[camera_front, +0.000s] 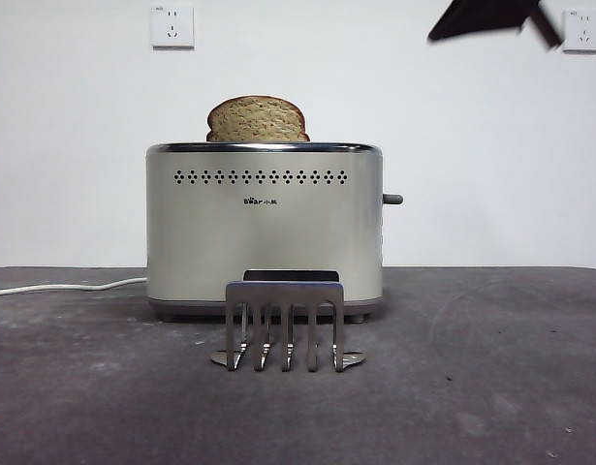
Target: Pick up a slice of bread from the rack,put the bread on the toaster,press the button
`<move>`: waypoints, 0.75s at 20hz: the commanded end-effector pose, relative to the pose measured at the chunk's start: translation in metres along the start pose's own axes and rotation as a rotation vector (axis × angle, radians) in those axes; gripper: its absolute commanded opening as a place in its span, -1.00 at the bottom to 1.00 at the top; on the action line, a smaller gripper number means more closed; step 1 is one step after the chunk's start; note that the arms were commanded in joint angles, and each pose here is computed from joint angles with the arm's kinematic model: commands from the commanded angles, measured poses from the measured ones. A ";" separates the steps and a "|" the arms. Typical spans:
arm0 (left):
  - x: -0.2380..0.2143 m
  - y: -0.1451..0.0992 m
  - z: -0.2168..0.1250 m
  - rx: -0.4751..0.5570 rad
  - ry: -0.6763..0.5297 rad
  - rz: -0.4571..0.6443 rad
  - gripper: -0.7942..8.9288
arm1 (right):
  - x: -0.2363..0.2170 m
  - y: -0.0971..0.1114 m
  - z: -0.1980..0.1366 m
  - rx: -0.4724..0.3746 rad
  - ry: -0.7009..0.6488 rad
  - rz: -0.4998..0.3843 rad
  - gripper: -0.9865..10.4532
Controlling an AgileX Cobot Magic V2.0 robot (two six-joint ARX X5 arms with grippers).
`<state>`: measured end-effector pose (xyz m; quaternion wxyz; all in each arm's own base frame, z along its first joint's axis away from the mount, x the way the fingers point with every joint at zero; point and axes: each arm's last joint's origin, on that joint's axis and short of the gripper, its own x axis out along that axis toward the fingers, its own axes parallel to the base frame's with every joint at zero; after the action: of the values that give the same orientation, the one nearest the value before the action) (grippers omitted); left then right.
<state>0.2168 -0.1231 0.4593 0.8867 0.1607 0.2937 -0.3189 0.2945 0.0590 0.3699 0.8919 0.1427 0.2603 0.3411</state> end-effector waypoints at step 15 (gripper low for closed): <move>0.001 -0.007 -0.014 -0.031 0.129 -0.139 -0.19 | -0.087 0.059 -0.056 -0.100 0.361 0.014 -0.85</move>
<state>0.2064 -0.1209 0.4492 0.8460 0.1495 0.3609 -0.3630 0.1753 0.0464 0.3834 0.8357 0.0465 0.3997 0.3738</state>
